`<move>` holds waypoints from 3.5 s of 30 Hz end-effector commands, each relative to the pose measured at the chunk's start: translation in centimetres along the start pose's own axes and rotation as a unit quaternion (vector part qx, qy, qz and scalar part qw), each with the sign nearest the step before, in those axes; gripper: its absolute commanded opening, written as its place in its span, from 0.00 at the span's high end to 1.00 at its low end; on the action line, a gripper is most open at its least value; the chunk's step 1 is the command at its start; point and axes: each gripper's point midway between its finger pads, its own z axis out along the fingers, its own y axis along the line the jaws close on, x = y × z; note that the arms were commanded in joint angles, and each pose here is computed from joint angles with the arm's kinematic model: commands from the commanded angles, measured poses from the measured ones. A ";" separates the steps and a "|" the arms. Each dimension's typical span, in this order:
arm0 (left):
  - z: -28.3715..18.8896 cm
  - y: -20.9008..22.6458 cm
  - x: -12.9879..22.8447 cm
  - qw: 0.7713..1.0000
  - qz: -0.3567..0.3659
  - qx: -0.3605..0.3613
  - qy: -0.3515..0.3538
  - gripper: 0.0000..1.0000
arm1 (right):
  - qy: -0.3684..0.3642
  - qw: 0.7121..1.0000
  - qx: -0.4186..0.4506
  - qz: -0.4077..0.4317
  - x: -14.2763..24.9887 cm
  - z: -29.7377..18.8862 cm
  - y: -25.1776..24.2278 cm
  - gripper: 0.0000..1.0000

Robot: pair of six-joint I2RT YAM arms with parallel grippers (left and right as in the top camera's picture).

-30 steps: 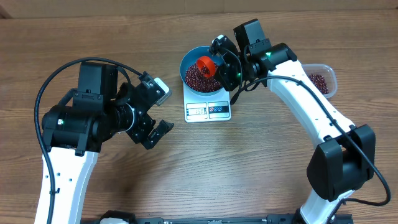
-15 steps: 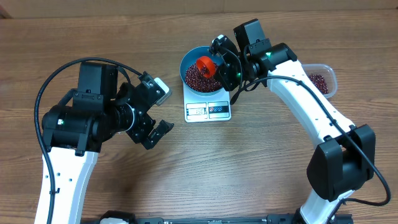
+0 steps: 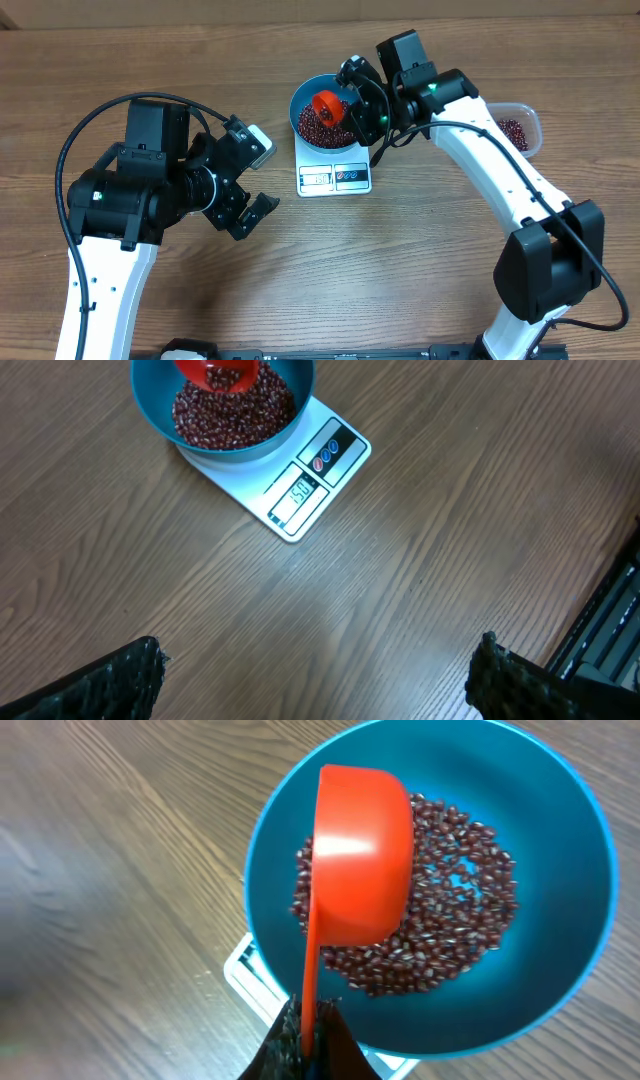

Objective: Scoop item into bowl and weigh 150g on scale

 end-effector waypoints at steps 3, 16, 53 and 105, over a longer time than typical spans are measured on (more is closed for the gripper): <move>-0.3 0.0 -0.4 1.000 0.012 0.002 -0.008 0.00 | -0.065 0.996 -0.050 0.036 -2.7 -4.0 0.3 0.96; -0.3 0.0 -0.4 1.000 0.012 0.002 -0.008 0.00 | -0.094 0.985 -0.111 0.093 -2.2 -7.0 -2.0 0.96; -0.3 0.0 -0.4 1.000 0.012 0.002 -0.008 0.00 | -0.176 0.934 -0.006 0.310 6.7 -21.1 -15.9 0.96; -0.3 0.0 -0.4 1.000 0.012 0.002 -0.008 0.00 | 0.145 0.858 0.410 0.275 16.7 -19.0 -22.1 0.96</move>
